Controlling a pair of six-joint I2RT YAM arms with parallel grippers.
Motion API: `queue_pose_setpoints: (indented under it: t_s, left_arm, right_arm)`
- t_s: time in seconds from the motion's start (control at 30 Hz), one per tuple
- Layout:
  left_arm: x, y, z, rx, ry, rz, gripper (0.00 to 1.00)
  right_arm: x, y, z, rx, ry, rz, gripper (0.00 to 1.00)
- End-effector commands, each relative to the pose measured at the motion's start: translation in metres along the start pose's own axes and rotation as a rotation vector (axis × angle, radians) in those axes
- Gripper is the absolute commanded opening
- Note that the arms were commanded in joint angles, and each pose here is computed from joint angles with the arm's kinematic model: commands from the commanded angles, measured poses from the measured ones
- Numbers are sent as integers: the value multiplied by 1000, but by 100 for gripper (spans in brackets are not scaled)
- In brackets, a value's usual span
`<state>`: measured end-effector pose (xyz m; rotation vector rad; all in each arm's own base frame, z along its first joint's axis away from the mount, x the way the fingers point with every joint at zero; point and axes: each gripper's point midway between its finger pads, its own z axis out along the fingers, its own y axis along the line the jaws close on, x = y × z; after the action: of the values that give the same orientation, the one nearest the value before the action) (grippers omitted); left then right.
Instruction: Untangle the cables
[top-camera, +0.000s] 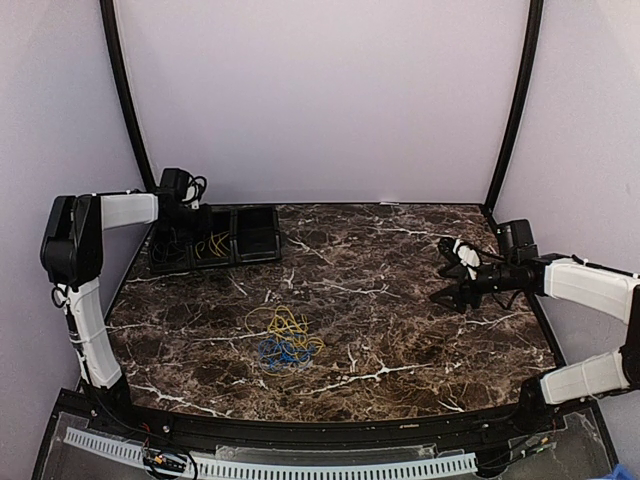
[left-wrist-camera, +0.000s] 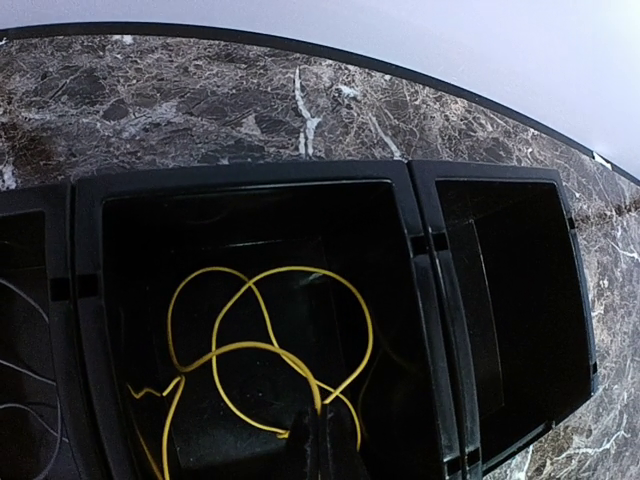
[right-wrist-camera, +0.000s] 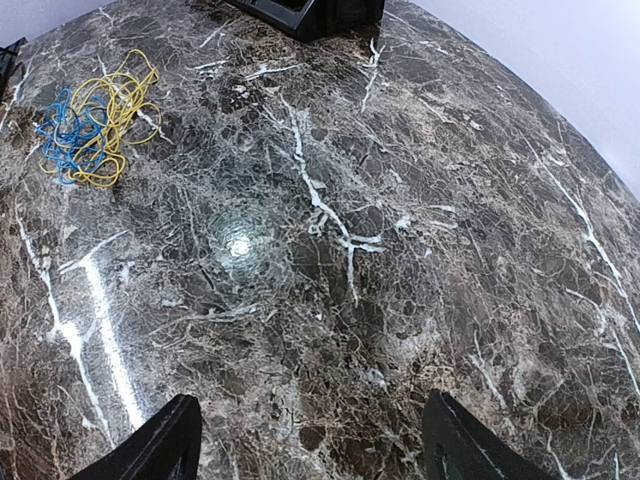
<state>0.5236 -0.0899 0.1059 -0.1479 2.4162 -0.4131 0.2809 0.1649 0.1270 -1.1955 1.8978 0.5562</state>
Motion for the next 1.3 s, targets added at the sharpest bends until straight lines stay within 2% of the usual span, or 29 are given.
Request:
queue_pose_setpoints:
  t_s: [0.0,0.47,0.57,0.63,0.93,1.1,1.17,1.27]
  left_arm:
    - [-8,-6,-5,-11,-13,14,0]
    - [-3,-18,10,-21,26,63,0]
    - [-9,-19,2,-38,29,63,10]
    - [-14,-18,-6,-57,15,74,15]
    - [-25,-15,-51,-143,3,101,17]
    - [-28,-22,-94,-150,-23,102,29]
    - [-26,-30,-111,-134,-42,119,33]
    - [-12,-73,-129,-15,-72,217,35]
  right_arm:
    - [-4,-2,0,7,-4,-20,77]
    - [-5,-1,0,7,-2,-23,77]
    - [-5,-2,-1,13,-2,-24,77]
    - [-5,-3,-1,18,-2,-26,77]
    - [-6,-6,-4,48,4,-38,77]
    - [-4,-8,-3,53,11,-41,77]
    - [-4,-8,-3,52,13,-41,77]
    - [-3,-9,-2,53,17,-42,77]
